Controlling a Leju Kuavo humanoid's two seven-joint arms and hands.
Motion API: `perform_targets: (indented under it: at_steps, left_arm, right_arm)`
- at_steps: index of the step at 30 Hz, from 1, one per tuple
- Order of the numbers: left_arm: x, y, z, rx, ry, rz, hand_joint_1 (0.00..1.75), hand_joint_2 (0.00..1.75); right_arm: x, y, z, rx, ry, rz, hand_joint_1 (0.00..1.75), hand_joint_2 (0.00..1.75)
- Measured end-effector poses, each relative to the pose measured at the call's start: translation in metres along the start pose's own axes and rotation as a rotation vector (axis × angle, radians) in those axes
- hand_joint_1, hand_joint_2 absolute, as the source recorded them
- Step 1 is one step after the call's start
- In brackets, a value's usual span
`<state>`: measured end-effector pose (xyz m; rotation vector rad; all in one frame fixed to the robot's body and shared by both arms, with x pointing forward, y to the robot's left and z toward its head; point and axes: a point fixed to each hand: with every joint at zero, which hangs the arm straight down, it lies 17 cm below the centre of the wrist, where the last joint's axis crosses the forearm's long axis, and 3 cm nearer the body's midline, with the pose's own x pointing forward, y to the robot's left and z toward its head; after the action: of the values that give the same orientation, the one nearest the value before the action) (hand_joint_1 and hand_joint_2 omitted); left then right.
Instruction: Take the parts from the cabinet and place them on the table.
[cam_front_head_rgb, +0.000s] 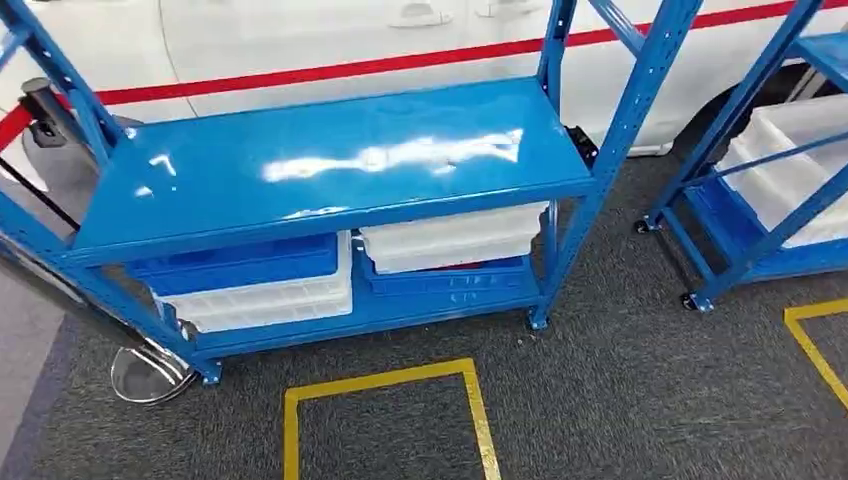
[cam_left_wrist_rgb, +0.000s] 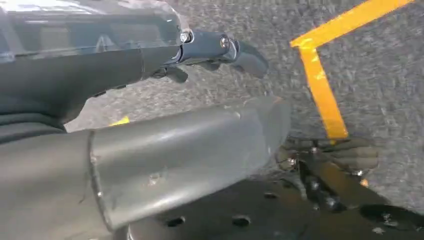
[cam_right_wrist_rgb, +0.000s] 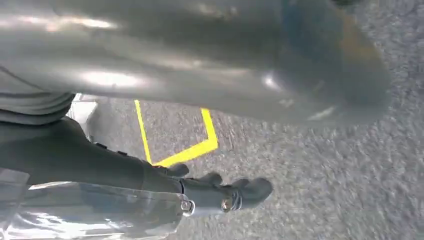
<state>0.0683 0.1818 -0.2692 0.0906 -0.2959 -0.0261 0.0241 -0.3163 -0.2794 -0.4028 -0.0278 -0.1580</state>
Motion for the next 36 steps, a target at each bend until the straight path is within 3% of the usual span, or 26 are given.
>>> perform_targets:
  at_steps: [14,15,18,19,25,30,36]
  left_arm:
    - [0.013,-0.003,-0.001,0.001,-0.029,0.017,0.0,0.0]
    - [0.013,-0.004,-0.001,0.0,-0.031,0.008,0.0,1.75]
    - [0.016,-0.003,-0.001,-0.001,-0.038,-0.011,0.0,1.75]
    - [0.017,-0.003,-0.001,0.0,-0.041,-0.016,0.0,0.0]
    - [0.03,-0.002,0.0,0.004,-0.121,0.01,0.0,0.0]
    - [0.056,-0.003,0.004,-0.002,-0.255,0.04,0.0,0.0]
    - [0.071,-0.004,0.009,-0.006,-0.34,0.061,0.0,0.0]
  right_arm:
    - [-0.002,-0.005,-0.002,-0.003,-0.002,-0.003,0.0,0.0]
    - [-0.001,-0.004,-0.002,-0.001,-0.004,-0.001,0.0,0.0]
    - [0.001,-0.003,-0.002,0.005,-0.014,0.004,0.0,0.0]
    - [0.002,-0.002,-0.002,0.009,-0.02,0.007,0.0,0.0]
    - [0.013,0.0,-0.001,0.023,-0.073,0.01,0.0,0.0]
    - [0.025,0.011,0.003,0.062,-0.137,0.003,0.0,0.0]
    - [0.025,0.012,0.004,0.063,-0.142,-0.008,0.0,0.0]
